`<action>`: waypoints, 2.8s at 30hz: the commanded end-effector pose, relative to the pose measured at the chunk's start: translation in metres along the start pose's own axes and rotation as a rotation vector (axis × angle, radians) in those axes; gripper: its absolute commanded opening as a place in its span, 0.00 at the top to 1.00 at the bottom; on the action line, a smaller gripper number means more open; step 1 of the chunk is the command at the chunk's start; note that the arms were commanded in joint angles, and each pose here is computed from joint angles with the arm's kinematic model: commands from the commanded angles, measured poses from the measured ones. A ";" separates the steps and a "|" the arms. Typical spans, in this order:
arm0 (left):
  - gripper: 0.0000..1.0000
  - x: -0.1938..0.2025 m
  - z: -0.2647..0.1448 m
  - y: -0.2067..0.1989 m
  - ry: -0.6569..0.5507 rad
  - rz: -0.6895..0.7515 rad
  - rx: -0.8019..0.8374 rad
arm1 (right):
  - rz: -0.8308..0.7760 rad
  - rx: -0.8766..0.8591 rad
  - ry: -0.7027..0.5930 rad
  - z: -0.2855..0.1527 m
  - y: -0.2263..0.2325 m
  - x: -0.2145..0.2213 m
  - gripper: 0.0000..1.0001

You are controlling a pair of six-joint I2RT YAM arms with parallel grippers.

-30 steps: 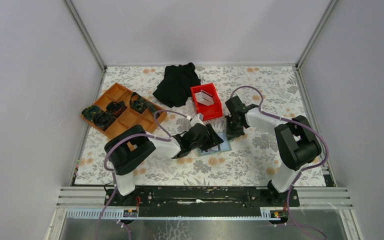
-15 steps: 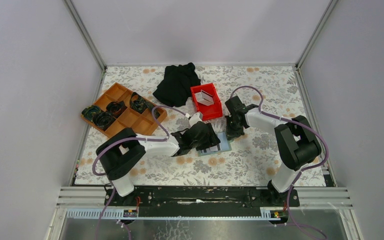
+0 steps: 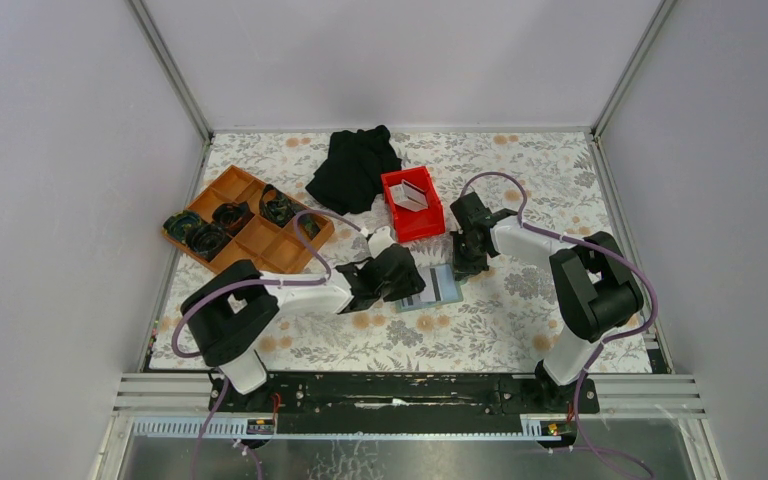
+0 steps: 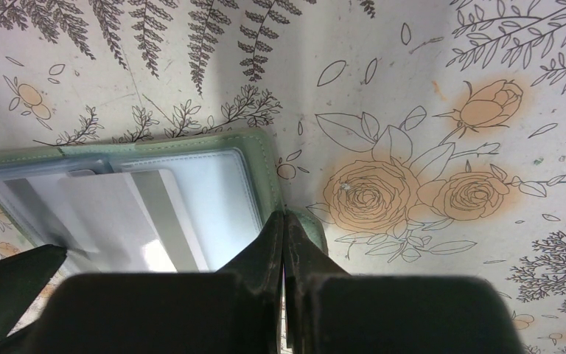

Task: Put the credit cards into the card holder
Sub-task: Insert the credit card into the card holder.

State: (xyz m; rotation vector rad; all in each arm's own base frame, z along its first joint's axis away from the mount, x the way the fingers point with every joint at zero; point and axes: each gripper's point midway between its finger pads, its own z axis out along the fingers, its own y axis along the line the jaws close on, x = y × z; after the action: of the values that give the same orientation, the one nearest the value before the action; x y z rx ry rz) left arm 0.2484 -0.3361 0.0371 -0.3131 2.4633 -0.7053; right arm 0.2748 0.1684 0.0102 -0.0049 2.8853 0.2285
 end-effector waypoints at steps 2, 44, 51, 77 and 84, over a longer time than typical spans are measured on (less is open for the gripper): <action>0.46 -0.006 -0.007 0.025 -0.050 0.049 -0.074 | 0.000 0.037 0.006 0.017 -0.006 0.009 1.00; 0.97 0.016 0.020 0.003 0.031 0.233 -0.076 | -0.002 0.024 0.029 0.023 -0.005 0.016 1.00; 0.98 0.011 0.016 0.003 0.000 0.230 -0.095 | -0.006 0.026 0.027 0.022 -0.007 0.018 1.00; 0.99 0.016 0.031 -0.030 -0.027 0.244 0.007 | -0.008 0.000 0.044 0.023 -0.005 0.026 1.00; 0.99 0.010 0.035 -0.042 -0.051 0.254 0.017 | -0.009 -0.003 0.045 0.022 -0.004 0.027 1.00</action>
State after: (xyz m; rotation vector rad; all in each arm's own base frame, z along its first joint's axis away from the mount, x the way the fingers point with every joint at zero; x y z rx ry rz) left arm 0.2528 -0.3766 0.0189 -0.0265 2.4504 -0.5832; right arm 0.2738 0.1694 0.0096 -0.0086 2.8541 0.2608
